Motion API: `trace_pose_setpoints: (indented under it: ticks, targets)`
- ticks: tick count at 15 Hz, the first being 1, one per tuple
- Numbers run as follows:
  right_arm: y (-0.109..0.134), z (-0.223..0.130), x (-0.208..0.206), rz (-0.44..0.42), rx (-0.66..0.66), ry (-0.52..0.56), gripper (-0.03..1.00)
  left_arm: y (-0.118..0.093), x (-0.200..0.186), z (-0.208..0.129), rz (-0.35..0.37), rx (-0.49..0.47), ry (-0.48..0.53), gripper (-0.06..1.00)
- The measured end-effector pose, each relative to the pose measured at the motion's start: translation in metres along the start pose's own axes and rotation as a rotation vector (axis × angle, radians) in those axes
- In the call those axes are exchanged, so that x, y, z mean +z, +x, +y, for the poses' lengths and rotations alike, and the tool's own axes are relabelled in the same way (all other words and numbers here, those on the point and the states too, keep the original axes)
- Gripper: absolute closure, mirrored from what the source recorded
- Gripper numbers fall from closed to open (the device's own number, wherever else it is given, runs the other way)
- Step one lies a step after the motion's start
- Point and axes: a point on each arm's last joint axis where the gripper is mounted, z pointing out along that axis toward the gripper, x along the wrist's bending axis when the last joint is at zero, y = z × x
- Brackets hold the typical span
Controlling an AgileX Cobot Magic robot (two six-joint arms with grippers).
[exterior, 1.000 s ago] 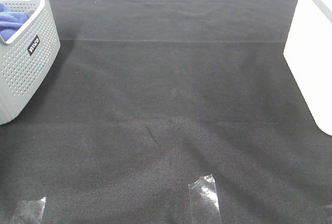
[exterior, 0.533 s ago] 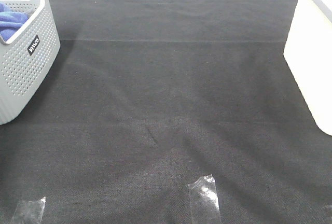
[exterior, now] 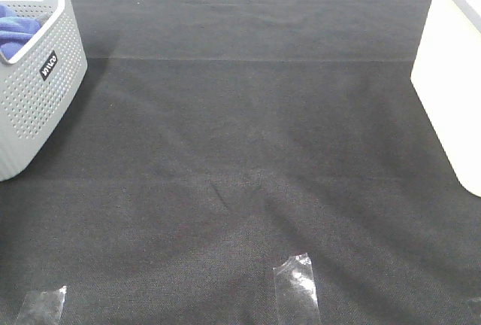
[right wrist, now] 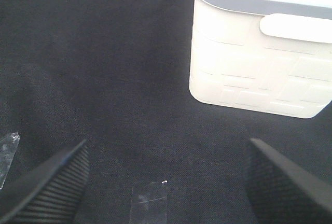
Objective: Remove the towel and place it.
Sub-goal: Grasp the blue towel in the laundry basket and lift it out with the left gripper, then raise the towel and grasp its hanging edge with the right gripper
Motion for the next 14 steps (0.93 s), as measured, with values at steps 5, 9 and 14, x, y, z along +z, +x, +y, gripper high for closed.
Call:
trace_pose_setpoints:
  ticks: [5, 9, 14]
  targets:
    - [0.000, 0.000, 0.000, 0.000, 0.000, 0.000, 0.20, 0.000, -0.108, -0.002, 0.200, -0.034, -0.100, 0.94]
    - [0.000, 0.000, 0.000, 0.000, 0.000, 0.000, 0.20, -0.023, -0.191, 0.001, 0.342, -0.022, -0.204, 0.94]
    - [-0.001, 0.000, 0.000, -0.007, -0.004, 0.000, 0.20, -0.059, -0.282, 0.003, 0.553, 0.006, -0.372, 0.94]
